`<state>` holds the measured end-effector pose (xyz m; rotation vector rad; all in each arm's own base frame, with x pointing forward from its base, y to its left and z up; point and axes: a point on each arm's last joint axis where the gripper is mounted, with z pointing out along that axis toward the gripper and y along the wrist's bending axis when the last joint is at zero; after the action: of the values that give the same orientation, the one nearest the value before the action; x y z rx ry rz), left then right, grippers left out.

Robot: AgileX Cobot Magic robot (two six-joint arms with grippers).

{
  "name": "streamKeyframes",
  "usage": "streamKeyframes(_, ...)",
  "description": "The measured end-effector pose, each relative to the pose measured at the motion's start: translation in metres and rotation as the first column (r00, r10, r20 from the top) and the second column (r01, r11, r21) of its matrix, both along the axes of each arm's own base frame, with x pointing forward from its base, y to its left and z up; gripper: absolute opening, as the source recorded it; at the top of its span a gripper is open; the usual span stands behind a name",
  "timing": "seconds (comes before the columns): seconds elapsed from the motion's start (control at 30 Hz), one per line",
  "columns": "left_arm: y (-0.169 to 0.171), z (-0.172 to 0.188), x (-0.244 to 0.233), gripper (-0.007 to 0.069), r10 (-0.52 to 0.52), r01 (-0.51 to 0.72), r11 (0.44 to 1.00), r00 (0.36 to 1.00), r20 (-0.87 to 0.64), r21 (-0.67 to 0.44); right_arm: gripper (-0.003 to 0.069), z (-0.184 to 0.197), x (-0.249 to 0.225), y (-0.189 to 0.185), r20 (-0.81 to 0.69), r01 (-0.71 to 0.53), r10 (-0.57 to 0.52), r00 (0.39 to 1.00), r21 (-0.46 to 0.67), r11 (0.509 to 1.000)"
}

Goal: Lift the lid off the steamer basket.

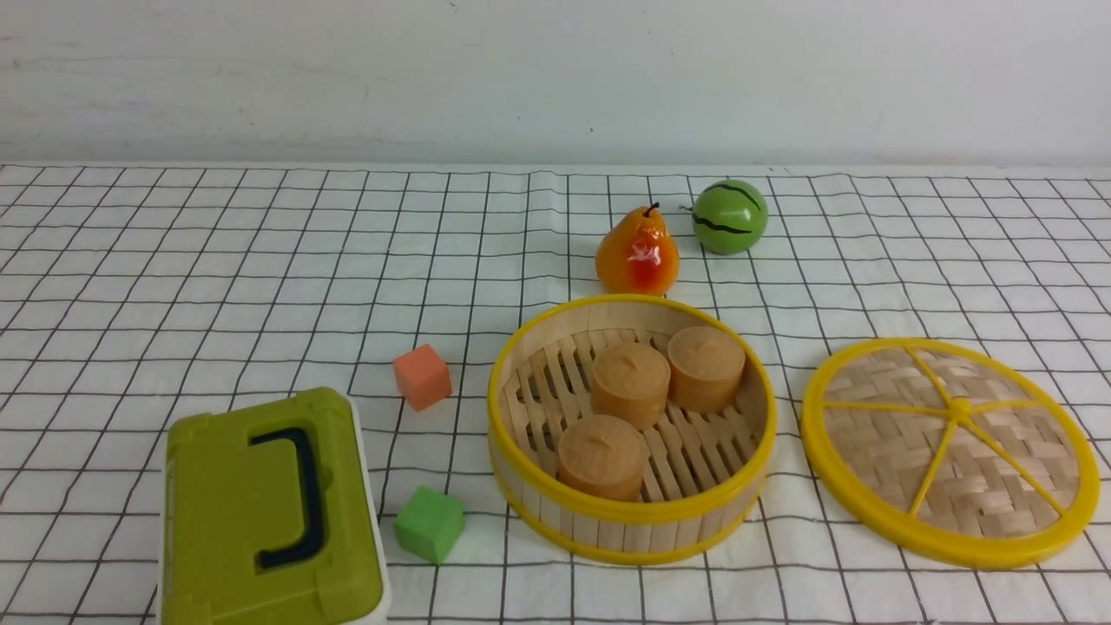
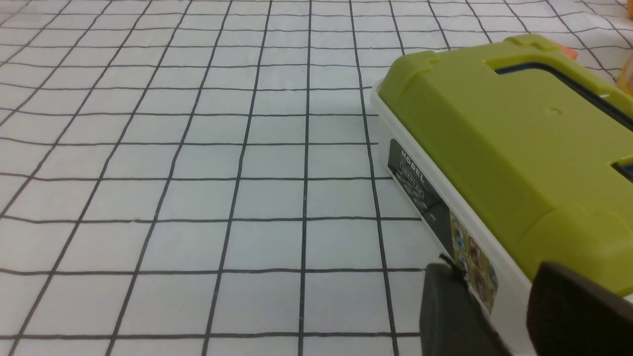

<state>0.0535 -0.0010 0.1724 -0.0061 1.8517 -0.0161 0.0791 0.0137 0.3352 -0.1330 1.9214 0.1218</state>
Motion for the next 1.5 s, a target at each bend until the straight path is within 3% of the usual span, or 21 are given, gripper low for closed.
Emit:
streamKeyframes(0.13, 0.000, 0.000, 0.000, 0.0239, 0.000, 0.000, 1.000, 1.000, 0.000, 0.000, -0.0011, -0.047, -0.006, -0.008, 0.157, 0.084, -0.079, 0.984, -0.023, 0.996)
streamKeyframes(0.27, 0.000, 0.000, 0.000, 0.0239, 0.000, 0.000, 1.000, 1.000, 0.000, 0.000, -0.0023, -0.089, -0.013, -0.012, 0.272, 0.142, -0.146, 0.951, 0.034, 0.989)
streamKeyframes(0.47, 0.000, 0.000, 0.000, 0.0239, 0.000, 0.000, 1.000, 1.000, 0.000, 0.000, -0.0023, -0.140, -0.021, -0.014, 0.263, 0.170, -0.200, 0.944, 0.133, 0.976)
streamKeyframes(0.8, 0.000, 0.000, 0.000, 0.0239, 0.000, 0.000, 1.000, 1.000, 0.000, 0.000, -0.0023, -0.161, -0.025, -0.013, 0.074, 0.185, -0.192, 0.979, 0.090, 0.979)
streamKeyframes(1.5, 0.000, 0.000, 0.000, 0.0239, 0.000, 0.000, 1.000, 1.000, 0.000, 0.000, -0.0022, -0.162, -0.027, -0.013, 0.035, 0.187, -0.190, 0.981, 0.078, 0.979)
